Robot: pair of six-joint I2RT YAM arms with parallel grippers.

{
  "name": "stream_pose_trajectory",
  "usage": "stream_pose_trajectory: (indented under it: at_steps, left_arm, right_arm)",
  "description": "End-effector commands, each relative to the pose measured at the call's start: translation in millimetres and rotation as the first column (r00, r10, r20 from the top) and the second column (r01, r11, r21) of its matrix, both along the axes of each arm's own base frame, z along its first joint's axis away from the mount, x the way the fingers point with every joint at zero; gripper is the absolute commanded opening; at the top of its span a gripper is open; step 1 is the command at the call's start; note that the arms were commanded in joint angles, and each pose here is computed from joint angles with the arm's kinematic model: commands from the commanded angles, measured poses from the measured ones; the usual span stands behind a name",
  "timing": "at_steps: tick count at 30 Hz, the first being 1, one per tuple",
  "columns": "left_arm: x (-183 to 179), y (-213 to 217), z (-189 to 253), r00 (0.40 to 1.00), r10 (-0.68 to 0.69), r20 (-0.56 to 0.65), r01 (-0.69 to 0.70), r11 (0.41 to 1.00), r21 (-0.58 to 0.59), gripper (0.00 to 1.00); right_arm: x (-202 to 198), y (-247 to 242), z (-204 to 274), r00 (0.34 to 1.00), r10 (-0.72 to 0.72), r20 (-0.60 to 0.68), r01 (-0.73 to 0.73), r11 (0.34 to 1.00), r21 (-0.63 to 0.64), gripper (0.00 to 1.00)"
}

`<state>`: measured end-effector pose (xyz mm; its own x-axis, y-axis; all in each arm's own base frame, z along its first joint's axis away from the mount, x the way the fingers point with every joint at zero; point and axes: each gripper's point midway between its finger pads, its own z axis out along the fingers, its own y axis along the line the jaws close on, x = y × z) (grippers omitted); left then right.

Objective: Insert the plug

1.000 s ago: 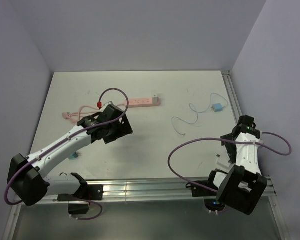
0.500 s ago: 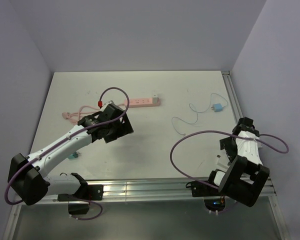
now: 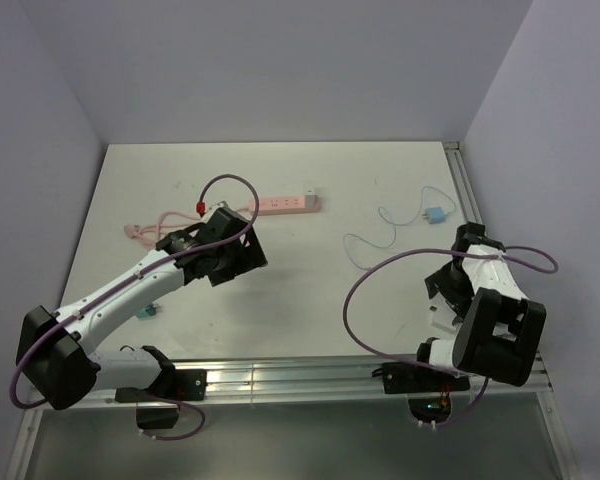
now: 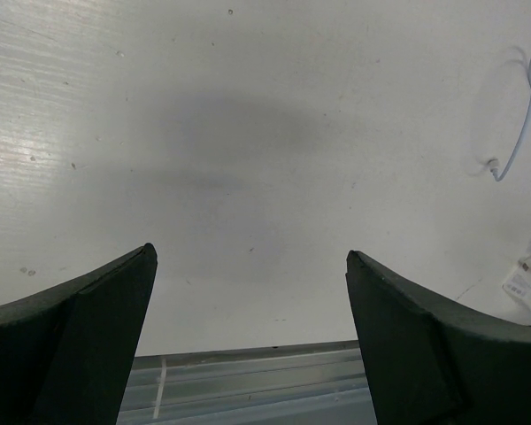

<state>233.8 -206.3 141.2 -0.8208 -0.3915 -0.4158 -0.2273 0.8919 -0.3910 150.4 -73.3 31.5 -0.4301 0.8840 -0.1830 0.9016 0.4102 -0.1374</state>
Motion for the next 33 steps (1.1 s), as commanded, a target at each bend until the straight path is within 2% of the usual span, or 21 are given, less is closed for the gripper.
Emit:
stream_pose_trajectory:
  at_steps: [1,7,9,15,21,23,33]
  left_arm:
    - [8.4,-14.8,15.1,0.999,-0.015,0.035,0.017,0.998,-0.053,0.93]
    - [10.0,-22.2,14.1,0.999,-0.023,0.03,0.025,0.998,-0.056,0.93]
    - [9.9,-23.5,14.4,0.999,-0.023,0.032,0.025,0.998,-0.057,0.93]
    - [13.3,-21.7,17.5,0.998,-0.011,0.055,0.014,0.998,-0.056,0.93]
    - [14.0,-22.3,15.5,0.999,-0.013,0.052,0.015,0.999,-0.052,0.93]
    - [14.7,-21.8,14.4,0.999,-0.012,0.052,0.014,0.999,-0.045,0.93]
    - [18.0,-26.6,6.2,0.998,-0.038,0.04,0.039,0.999,-0.027,0.93]
  right_arm:
    - [68.4,6.1,23.9,0.972,0.098,0.214,-0.083,0.993,-0.078,0.93]
    - [101.9,9.1,80.9,0.942,0.18,0.283,-0.135,0.976,-0.169,0.98]
    - [109.3,2.5,86.3,0.945,0.19,0.267,-0.136,0.969,-0.207,0.98]
    - [175.7,-10.7,107.1,0.919,0.205,0.336,-0.12,0.959,-0.258,1.0]
    - [237.1,-19.4,89.1,0.936,0.111,0.333,-0.023,0.966,-0.257,0.99]
    - [245.0,-21.2,70.0,0.952,0.085,0.293,-0.01,0.968,-0.249,0.99]
    - [283.7,-39.7,40.5,0.957,0.0,0.292,0.079,0.963,-0.257,0.97]
